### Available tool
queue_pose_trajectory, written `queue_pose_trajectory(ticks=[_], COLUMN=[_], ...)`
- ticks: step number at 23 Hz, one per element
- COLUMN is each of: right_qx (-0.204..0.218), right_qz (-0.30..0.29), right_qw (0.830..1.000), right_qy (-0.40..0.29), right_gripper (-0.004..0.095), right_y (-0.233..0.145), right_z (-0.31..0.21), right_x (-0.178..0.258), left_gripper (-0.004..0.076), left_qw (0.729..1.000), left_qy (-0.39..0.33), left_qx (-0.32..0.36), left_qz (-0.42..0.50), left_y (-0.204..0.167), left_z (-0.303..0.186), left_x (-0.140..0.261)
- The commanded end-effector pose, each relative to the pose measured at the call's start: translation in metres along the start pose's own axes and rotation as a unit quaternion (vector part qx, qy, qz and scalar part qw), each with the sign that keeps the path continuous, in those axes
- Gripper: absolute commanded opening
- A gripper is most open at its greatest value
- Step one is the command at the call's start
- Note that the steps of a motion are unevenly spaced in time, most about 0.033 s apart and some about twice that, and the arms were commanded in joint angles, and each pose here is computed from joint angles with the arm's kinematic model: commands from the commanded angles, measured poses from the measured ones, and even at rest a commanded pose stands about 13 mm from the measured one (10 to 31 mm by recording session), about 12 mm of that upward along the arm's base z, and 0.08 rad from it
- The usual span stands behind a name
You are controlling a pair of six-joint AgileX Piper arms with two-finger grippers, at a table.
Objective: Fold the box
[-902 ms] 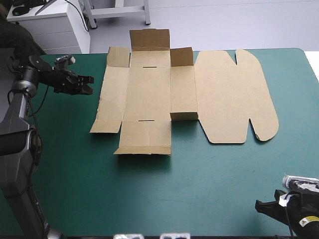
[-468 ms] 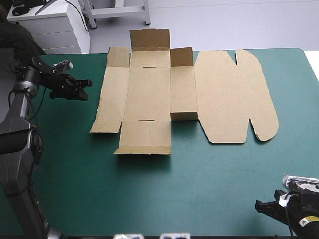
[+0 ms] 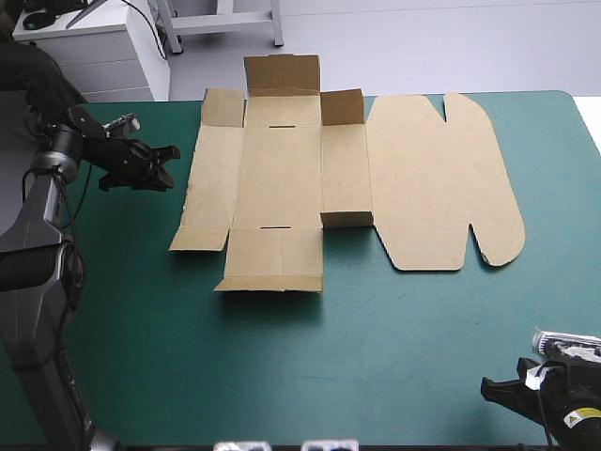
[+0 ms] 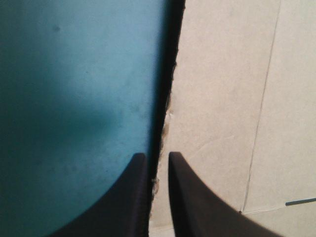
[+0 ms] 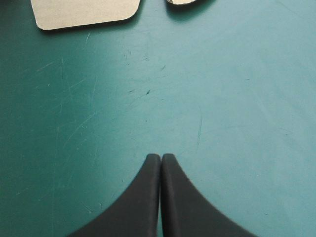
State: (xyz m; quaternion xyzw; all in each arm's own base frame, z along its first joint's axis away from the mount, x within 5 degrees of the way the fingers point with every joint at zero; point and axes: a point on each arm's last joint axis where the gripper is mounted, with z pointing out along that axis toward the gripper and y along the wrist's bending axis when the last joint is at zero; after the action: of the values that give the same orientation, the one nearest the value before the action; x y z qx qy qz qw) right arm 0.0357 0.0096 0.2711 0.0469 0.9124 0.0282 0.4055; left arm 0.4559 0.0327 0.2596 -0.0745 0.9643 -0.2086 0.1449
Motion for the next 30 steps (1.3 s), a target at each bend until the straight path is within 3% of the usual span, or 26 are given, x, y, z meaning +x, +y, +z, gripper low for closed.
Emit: queue_pose_trajectory(ticks=[1,9,13,21,30], right_qx=[0.002,0.006,0.006,0.006,0.006], right_qz=[-0.006,-0.009,-0.009,-0.009,-0.009], right_qw=[0.999,0.999,0.999,0.999,0.999], right_qy=[-0.034,-0.032,-0.032,-0.032,-0.032], right_gripper=[-0.0014,-0.0014,-0.0014,-0.0014,-0.0014], right_y=[0.000,-0.001,-0.001,-0.001,-0.001], right_z=[-0.004,-0.004,-0.004,-0.004,-0.004], right_x=[-0.010,-0.010,-0.010,-0.010,-0.010], left_gripper=[0.0223,0.0437,0.0437,0.0428,0.0403], left_qw=[1.000,1.000,0.999,0.996,0.981], left_qy=[-0.004,0.010,0.013,0.047,0.108], left_qx=[0.023,0.007,-0.011,0.035,0.150], left_qz=[0.013,0.004,0.050,0.072,0.056], left_y=[-0.022,-0.015,-0.010,-0.006,-0.001], left_z=[-0.026,-0.013,-0.012,0.014,0.058], left_x=[0.003,0.003,0.003,0.011,0.042])
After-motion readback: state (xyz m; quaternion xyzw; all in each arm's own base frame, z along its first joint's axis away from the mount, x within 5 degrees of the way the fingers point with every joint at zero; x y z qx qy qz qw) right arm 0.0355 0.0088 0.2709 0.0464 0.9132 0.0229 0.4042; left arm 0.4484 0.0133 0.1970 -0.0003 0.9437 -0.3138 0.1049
